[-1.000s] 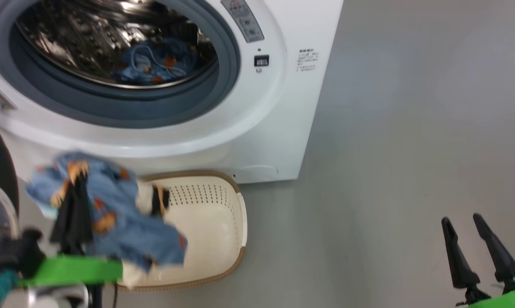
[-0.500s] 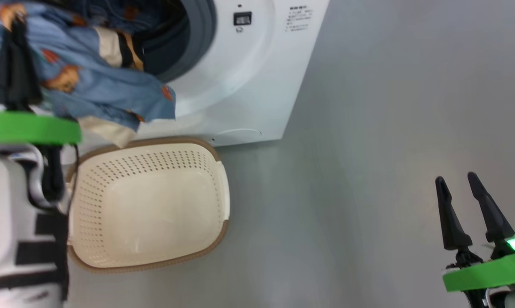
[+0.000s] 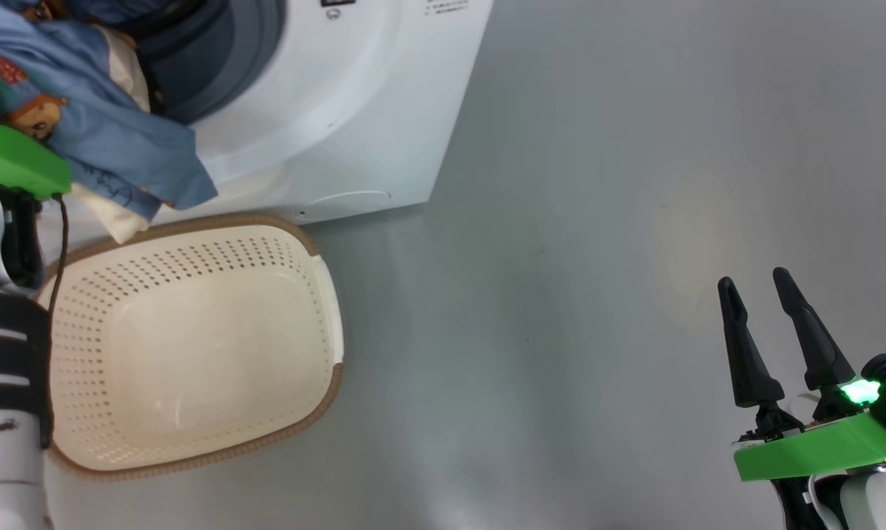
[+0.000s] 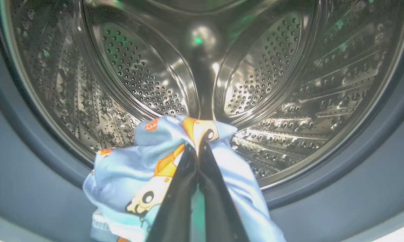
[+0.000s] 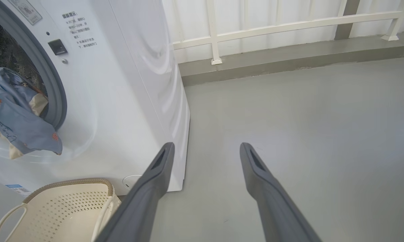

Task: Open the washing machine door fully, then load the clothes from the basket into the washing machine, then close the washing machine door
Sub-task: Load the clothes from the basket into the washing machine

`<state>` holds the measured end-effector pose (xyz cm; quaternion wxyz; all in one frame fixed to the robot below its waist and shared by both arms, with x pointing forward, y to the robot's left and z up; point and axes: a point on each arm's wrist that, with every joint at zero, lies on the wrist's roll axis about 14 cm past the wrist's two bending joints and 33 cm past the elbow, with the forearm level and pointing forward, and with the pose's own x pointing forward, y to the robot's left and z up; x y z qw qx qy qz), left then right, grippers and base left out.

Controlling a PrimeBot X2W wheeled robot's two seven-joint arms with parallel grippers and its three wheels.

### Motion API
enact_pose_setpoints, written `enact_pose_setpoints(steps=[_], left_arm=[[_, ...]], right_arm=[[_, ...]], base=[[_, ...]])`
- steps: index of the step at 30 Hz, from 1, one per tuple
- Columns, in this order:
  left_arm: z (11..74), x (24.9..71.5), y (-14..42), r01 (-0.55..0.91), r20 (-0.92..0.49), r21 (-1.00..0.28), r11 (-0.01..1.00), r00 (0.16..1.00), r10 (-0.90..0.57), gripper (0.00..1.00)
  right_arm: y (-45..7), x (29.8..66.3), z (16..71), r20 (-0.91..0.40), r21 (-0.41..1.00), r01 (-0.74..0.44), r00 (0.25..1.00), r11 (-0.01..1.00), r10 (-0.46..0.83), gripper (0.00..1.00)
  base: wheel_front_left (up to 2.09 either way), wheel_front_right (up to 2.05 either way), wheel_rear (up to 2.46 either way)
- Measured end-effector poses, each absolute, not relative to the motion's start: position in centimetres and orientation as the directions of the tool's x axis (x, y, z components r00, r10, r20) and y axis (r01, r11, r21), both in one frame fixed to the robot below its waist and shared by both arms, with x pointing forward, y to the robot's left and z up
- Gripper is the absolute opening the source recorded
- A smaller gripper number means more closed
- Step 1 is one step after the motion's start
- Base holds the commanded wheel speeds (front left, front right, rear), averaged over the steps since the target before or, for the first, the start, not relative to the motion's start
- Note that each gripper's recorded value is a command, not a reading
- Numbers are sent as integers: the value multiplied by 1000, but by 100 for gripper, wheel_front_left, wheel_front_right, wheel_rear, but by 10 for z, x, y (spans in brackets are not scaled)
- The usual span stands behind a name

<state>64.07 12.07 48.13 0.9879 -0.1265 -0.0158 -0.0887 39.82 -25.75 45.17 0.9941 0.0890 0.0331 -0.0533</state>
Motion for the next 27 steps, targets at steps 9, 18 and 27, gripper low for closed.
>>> enact_pose_setpoints(steps=[9,18,27], left_arm=[[464,664,116,169,-5,-198,965,985,-174,0],[538,698,105,194,203,-111,975,964,-169,0],[547,703,113,160,261,-106,981,957,-128,100]], right_arm=[[-262,395,443,-106,164,134,987,977,-118,100],[-261,401,439,-112,164,131,987,978,-113,100],[-261,409,438,-107,163,128,988,978,-111,100]], base=[[0,0,0],[0,0,0],[0,0,0]])
